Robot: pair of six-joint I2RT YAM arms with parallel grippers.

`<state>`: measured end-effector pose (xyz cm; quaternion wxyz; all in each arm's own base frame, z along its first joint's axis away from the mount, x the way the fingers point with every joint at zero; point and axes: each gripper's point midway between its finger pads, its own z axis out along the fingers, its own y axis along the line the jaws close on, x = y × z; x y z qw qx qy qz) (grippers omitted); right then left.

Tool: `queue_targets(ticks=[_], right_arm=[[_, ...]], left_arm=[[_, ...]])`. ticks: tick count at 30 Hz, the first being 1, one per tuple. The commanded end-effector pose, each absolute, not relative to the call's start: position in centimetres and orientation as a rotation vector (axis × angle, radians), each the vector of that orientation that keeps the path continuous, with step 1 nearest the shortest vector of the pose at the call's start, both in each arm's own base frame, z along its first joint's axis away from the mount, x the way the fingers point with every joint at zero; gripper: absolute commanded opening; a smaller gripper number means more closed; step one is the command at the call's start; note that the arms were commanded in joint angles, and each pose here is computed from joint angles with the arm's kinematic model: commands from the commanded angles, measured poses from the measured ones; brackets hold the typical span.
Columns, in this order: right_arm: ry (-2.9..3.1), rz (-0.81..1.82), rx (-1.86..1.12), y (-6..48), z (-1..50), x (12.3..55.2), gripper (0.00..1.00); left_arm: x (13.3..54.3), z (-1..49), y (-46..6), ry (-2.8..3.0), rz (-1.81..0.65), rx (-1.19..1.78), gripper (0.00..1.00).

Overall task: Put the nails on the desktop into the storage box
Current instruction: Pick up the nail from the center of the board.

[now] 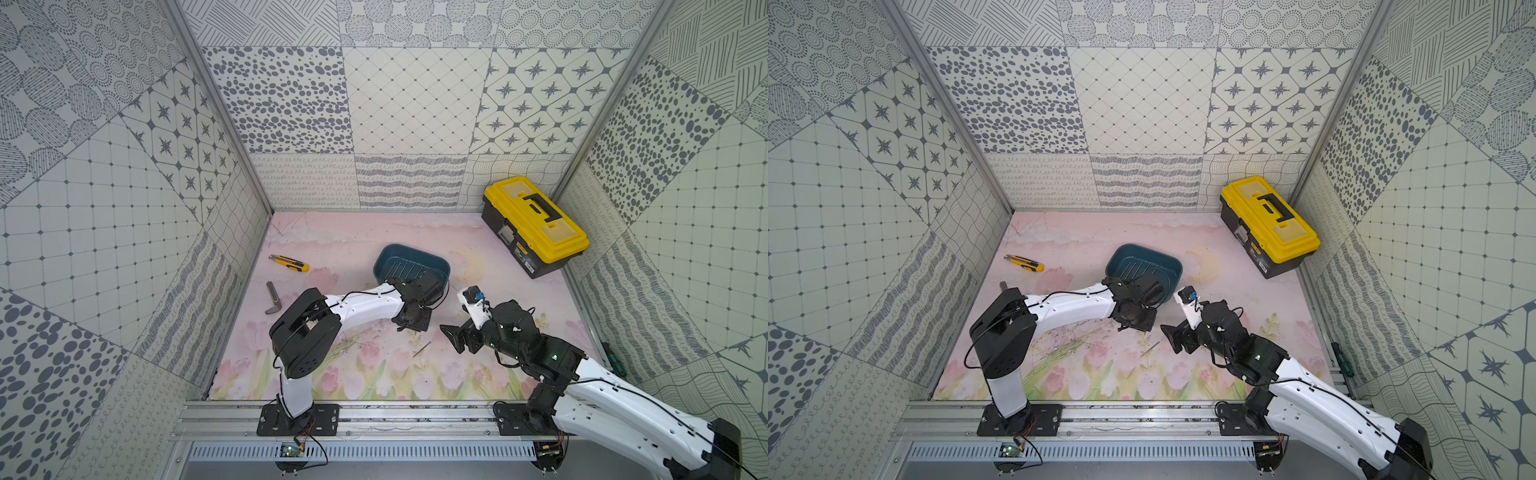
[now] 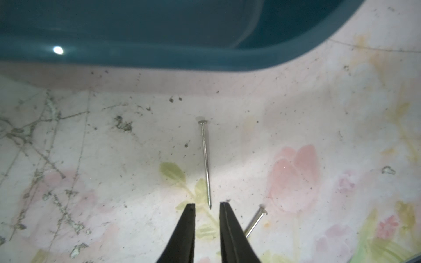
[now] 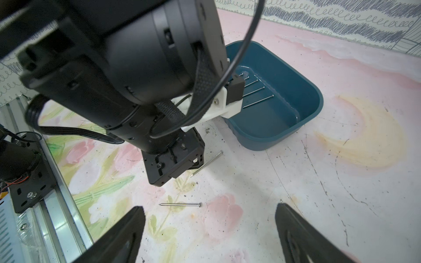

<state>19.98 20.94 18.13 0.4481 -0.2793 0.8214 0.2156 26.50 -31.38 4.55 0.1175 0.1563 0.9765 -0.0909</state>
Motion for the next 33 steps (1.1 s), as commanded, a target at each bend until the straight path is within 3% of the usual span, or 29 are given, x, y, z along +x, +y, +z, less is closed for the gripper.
queue_targets(ticks=[1, 33], right_arm=[[2.017, 0.541, -0.67, 20.9, 18.4, 20.0, 0.95], [1.995, 0.536, -0.676, 20.5, 18.0, 19.7, 0.95]], left_arm=[[26.9, 4.3, -33.7, 2.838, -0.368, 0.477, 0.23], [28.2, 2.9, -31.1, 2.861, -0.198, 0.502, 0.22]])
